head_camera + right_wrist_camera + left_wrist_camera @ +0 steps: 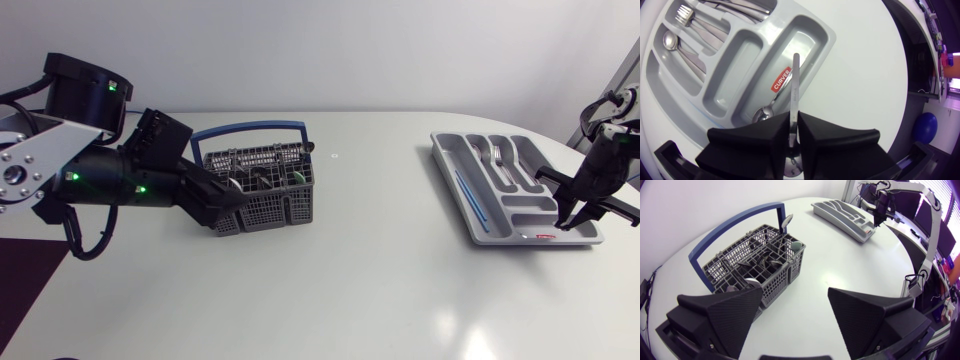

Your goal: Unload the cutlery basket into the drawer organizer.

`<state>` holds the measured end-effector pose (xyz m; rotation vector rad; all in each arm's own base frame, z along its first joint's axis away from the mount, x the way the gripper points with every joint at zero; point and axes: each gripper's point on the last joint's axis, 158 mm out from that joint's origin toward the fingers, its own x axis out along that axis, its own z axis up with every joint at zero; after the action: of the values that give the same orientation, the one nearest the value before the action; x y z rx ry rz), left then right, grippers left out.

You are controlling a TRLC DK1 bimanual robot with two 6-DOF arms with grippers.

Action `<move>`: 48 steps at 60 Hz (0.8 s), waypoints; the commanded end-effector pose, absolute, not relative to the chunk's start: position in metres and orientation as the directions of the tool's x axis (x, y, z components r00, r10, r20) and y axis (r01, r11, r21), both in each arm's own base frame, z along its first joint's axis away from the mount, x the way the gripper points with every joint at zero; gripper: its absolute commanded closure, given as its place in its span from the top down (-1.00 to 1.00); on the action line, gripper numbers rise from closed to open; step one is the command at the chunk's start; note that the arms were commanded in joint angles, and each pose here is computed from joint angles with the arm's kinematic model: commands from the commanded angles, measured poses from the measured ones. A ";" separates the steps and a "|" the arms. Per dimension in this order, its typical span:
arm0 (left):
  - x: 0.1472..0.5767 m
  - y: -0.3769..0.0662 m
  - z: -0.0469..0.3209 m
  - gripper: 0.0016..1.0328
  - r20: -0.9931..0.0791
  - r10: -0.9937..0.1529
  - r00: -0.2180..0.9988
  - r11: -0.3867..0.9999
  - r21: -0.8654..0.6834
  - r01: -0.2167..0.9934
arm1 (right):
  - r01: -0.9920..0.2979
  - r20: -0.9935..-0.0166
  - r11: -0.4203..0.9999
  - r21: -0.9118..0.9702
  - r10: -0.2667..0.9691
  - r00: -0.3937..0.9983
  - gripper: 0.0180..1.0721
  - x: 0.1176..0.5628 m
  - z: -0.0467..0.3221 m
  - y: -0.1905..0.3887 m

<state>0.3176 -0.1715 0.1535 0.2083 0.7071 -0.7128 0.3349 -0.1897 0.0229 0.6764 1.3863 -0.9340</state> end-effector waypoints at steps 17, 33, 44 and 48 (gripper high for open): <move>0.306 -0.171 0.148 0.77 -0.667 -0.524 0.529 0.750 -0.068 0.657 | 0.894 -0.995 0.438 -0.095 -0.073 -0.070 -0.46 0.342 0.002 -0.195; 0.304 -0.168 0.147 0.77 -0.669 -0.520 0.531 0.754 -0.068 0.653 | 0.851 -0.993 0.523 -0.044 -0.116 0.020 -0.46 0.347 0.024 -0.187; 0.303 -0.167 0.145 0.77 -0.673 -0.518 0.528 0.753 -0.065 0.655 | 0.714 -0.984 0.699 -0.038 -0.150 0.095 -0.46 0.344 0.044 -0.185; 0.303 -0.168 0.144 0.77 -0.674 -0.519 0.527 0.752 -0.065 0.656 | 0.656 -0.980 0.755 -0.018 -0.144 0.139 -0.54 0.347 0.048 -0.188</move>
<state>0.3091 -0.1703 0.1534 0.2093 0.7084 -0.7115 0.3510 -0.1888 0.0454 0.5552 1.3035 -0.6980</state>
